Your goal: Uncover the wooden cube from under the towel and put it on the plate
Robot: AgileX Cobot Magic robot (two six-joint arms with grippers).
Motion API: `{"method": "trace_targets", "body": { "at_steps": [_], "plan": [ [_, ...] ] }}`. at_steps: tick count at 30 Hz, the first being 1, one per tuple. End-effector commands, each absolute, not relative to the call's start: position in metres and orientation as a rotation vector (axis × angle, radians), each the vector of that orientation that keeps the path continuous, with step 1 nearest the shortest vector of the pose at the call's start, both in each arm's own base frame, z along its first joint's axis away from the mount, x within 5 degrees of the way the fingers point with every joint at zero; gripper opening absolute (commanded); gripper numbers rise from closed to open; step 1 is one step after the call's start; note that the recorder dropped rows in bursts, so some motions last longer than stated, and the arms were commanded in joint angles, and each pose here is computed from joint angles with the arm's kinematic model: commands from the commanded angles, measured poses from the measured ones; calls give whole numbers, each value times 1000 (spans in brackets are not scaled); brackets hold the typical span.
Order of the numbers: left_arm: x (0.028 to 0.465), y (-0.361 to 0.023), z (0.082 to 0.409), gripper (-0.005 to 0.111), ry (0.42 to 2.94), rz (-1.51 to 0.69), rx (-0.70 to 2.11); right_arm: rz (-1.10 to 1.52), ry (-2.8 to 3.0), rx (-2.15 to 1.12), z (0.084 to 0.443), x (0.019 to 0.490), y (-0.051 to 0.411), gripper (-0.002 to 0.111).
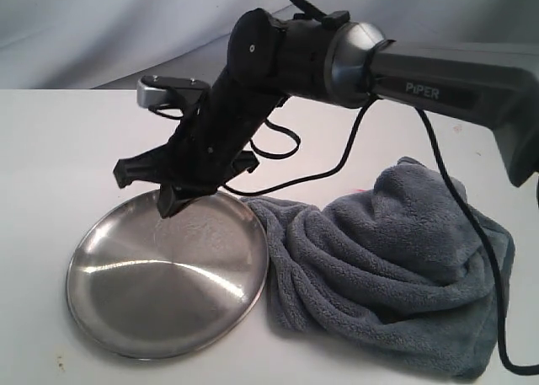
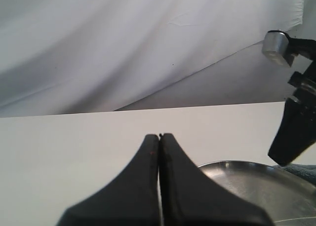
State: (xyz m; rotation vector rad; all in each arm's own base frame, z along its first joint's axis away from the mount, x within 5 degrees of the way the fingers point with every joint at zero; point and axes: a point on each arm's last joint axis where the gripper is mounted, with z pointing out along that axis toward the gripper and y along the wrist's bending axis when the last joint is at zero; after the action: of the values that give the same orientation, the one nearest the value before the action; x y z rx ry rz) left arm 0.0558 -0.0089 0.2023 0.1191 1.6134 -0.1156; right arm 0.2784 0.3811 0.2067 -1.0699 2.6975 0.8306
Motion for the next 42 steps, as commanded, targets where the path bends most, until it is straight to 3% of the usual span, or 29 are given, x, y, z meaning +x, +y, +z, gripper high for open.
{"method": "trace_targets", "body": {
  "at_steps": [1, 11, 26, 31, 42],
  "plan": [
    [56, -9, 201, 0, 1611, -123, 119, 755, 2738, -1288, 208, 254, 383, 0],
    [56, -9, 201, 0, 1611, -123, 119, 579, 2738, -1454, 221, 203, 360, 0],
    [56, -9, 201, 0, 1611, -123, 119, 16, 2745, -1238, 226, 177, 258, 0],
    [56, -9, 201, 0, 1611, -123, 119, -118, 2683, -1101, 231, 183, 232, 0],
    [56, -9, 201, 0, 1611, -123, 119, -25, 2654, -599, 243, 253, 173, 0]
  ]
}}
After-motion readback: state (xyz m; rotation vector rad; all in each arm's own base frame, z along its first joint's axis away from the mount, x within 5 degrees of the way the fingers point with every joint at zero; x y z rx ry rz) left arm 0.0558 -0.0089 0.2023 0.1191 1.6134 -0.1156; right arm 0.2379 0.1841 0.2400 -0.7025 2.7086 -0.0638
